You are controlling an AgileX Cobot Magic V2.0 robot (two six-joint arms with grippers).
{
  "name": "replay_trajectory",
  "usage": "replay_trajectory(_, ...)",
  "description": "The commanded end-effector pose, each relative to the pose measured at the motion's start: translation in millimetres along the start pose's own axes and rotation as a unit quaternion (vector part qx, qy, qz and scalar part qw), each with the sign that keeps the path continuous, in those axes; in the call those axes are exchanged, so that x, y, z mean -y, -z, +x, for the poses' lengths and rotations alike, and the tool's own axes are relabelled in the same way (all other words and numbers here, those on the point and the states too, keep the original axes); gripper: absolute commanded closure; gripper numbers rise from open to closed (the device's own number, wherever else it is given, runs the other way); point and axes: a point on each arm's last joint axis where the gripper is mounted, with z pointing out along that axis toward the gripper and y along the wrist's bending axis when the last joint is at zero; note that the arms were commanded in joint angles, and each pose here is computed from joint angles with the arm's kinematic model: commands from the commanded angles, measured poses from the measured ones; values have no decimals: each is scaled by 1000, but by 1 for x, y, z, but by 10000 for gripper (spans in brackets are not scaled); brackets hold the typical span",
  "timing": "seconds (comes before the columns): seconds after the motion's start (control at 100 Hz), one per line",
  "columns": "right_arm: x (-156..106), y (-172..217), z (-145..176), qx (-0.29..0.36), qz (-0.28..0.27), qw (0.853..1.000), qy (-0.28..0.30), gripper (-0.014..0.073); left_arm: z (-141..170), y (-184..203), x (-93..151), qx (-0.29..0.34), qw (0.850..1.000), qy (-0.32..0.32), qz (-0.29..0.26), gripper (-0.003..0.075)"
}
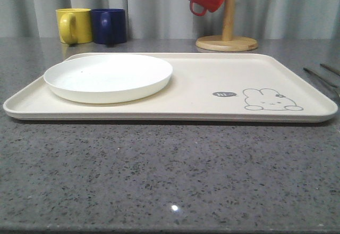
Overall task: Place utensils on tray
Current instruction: 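Raise the left gripper away from the plate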
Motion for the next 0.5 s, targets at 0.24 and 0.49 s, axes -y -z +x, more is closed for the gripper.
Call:
replay_trajectory(0.24,-3,-3,-58,-73,8,997,-1,664,-5,16,1,67,998,2,7,739)
replay_trajectory(0.49,-5,-35,-93,-218,17,976,-1,651,-5,15,1,66,998,2,7,739)
